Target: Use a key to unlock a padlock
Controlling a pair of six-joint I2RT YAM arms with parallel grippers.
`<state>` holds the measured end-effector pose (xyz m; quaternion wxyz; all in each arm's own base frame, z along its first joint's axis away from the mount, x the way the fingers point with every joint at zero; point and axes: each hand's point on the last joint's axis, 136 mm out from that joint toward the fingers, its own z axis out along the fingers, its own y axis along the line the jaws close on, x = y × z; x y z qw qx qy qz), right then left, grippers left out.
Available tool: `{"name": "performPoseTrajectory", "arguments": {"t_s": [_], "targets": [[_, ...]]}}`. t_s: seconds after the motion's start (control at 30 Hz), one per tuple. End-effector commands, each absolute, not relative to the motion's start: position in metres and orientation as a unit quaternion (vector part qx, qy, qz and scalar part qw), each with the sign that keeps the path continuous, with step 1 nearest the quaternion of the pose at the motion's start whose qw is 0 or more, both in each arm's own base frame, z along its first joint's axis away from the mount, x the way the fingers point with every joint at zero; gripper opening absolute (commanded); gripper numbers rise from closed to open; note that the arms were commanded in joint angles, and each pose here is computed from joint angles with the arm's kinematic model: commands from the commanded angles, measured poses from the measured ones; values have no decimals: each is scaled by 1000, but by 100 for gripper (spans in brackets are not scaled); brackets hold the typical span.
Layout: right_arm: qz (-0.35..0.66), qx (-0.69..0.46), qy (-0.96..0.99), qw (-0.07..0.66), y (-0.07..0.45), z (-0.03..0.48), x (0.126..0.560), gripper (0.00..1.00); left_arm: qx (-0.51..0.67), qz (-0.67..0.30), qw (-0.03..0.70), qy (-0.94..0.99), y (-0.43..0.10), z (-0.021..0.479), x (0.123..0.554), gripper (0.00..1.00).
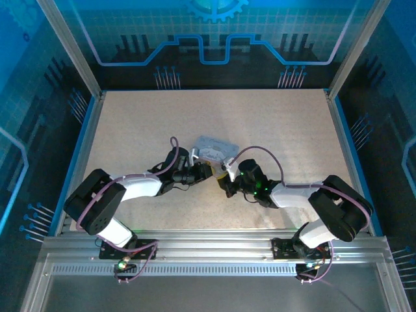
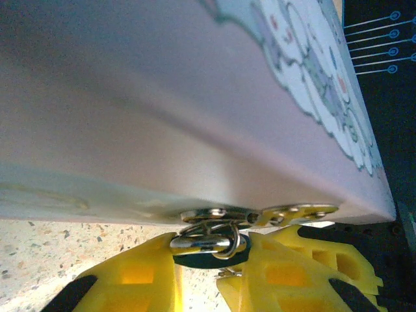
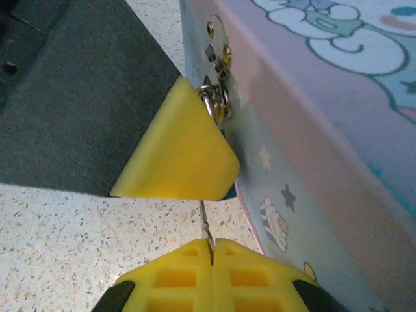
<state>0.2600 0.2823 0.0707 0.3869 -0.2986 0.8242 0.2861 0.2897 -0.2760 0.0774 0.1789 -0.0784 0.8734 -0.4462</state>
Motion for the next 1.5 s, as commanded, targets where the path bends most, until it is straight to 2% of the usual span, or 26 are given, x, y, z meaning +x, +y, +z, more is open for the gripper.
{"name": "performPoseTrajectory", "arguments": {"t_s": [0.0, 0.67, 1.47], "targets": [[293, -292, 812, 412, 286, 83, 272, 3, -60, -466, 162, 868, -287, 81, 281, 20], [249, -278, 849, 375, 264, 52, 262, 3, -75, -459, 174, 868, -282, 84, 284, 20], [245, -282, 842, 390, 264, 60, 265, 3, -76, -456, 174, 870, -280, 82, 283, 20]]}}
